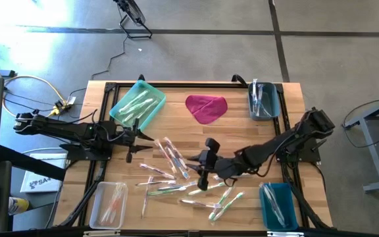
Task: Pick & Place Toothbrushes
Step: Put the purple toothbrush to the dark blue bin bin
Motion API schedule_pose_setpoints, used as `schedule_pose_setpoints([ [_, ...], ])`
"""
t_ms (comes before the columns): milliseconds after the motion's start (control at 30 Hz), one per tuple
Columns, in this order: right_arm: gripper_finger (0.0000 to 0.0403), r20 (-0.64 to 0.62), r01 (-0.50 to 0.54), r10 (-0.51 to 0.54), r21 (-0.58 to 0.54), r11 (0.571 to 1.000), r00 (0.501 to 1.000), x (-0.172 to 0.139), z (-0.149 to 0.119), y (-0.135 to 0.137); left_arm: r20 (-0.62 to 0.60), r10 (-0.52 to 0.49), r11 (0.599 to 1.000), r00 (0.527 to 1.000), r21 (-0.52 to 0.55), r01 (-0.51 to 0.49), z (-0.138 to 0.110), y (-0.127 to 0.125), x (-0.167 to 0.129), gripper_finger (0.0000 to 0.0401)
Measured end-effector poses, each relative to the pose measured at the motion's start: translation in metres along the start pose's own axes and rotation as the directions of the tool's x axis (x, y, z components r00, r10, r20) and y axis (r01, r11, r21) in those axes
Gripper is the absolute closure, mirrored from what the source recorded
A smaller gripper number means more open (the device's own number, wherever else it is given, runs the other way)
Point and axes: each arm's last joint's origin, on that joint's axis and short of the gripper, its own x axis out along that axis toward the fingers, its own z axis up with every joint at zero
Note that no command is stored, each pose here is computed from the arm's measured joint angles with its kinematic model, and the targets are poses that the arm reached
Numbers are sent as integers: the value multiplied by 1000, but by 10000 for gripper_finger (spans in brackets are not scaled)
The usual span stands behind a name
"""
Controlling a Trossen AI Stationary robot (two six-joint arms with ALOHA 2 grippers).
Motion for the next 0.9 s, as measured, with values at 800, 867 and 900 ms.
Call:
schedule_pose_setpoints([
  [800, 399, -380, -78, 117, 117, 990, 918, 47, -21, 51, -63, -8, 1000, 998, -29, 6, -6, -1, 5, 265],
  [867, 399, -390, -66, 121, 151, 986, 913, 44, -23, 53, -62, -8, 1000, 998, -30, 6, -6, -1, 5, 265],
  [900, 399, -395, -68, 129, 165, 984, 910, 43, -24, 55, -62, -8, 1000, 998, -30, 6, -6, -1, 5, 265],
])
